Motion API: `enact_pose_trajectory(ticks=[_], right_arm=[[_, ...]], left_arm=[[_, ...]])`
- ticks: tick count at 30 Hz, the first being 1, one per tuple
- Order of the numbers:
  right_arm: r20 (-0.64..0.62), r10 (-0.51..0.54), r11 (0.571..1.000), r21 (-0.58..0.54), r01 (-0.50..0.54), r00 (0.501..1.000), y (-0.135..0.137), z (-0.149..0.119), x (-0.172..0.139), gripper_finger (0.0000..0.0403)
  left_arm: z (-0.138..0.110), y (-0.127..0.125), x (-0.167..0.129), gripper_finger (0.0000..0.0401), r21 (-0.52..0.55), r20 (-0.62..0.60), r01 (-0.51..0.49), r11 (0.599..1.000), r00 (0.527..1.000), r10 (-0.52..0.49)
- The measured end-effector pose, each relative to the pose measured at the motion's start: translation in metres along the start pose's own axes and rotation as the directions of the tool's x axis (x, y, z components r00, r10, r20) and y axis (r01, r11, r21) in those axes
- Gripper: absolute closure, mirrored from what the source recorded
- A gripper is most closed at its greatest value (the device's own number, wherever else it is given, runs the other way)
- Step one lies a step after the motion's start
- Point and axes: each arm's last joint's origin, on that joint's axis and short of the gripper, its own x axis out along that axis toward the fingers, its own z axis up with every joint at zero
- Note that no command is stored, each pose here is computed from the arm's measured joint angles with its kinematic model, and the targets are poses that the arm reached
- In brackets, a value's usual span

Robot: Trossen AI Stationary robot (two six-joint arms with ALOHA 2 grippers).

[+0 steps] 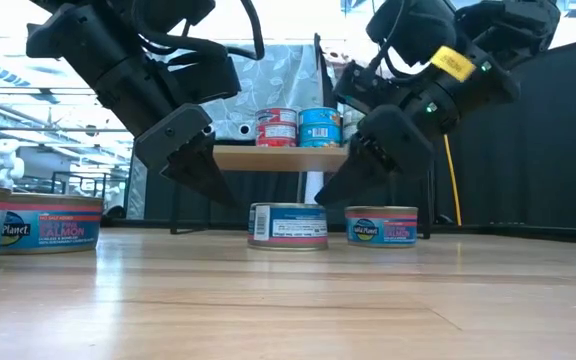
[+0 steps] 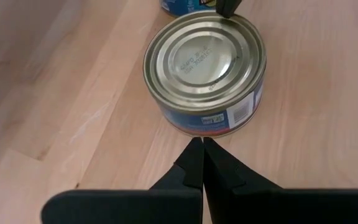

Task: Stack canned seafood by type on shelf
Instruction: Put the blue pink tuna can on the shelf

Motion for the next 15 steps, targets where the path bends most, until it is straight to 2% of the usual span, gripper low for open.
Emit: enact_pose_trajectory(ticks=[15], right_arm=[[-0.058,-0.005,1.000,0.008,0.005,0.998,0.0038,-0.0051,-0.0024,0.0402]], left_arm=[[0.0000,0.0001,0.0000,0.0400,0.018,0.001,-0.003,1.000,1.000,0.003]])
